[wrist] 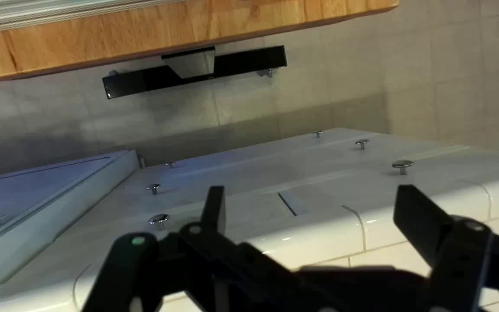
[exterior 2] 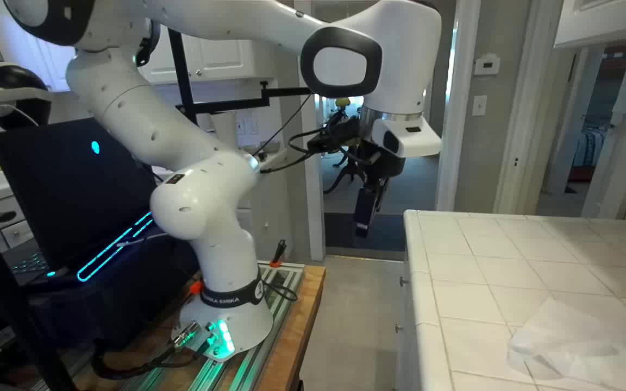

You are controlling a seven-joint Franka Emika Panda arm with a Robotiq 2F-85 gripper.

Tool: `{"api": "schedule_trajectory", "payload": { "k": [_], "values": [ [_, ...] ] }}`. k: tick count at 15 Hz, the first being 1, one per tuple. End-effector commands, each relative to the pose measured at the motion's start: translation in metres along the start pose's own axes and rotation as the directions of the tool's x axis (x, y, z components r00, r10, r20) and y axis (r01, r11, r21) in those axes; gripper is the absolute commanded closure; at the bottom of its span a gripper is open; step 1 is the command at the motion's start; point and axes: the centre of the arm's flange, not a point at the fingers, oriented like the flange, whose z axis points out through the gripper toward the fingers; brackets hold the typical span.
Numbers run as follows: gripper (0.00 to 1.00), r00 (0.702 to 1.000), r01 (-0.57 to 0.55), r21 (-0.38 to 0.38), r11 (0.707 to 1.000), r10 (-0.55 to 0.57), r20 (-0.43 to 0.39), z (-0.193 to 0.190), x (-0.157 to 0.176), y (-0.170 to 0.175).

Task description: Pick up the bottle from the shelf and put it on the counter

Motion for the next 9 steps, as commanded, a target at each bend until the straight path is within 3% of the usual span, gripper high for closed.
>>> {"api": "schedule_trajectory", "payload": {
  "k": [1,7,9],
  "values": [
    [0.00,1.000,0.000,0.000,1.000,0.000,0.000,0.000,0.000,0.000],
    [0.00,1.000,0.000,0.000,1.000,0.000,0.000,0.000,0.000,0.000],
    [0.00,0.988,-0.070,0.056,0.996,0.077,-0.132,-0.021,0.018,0.005]
  ]
}}
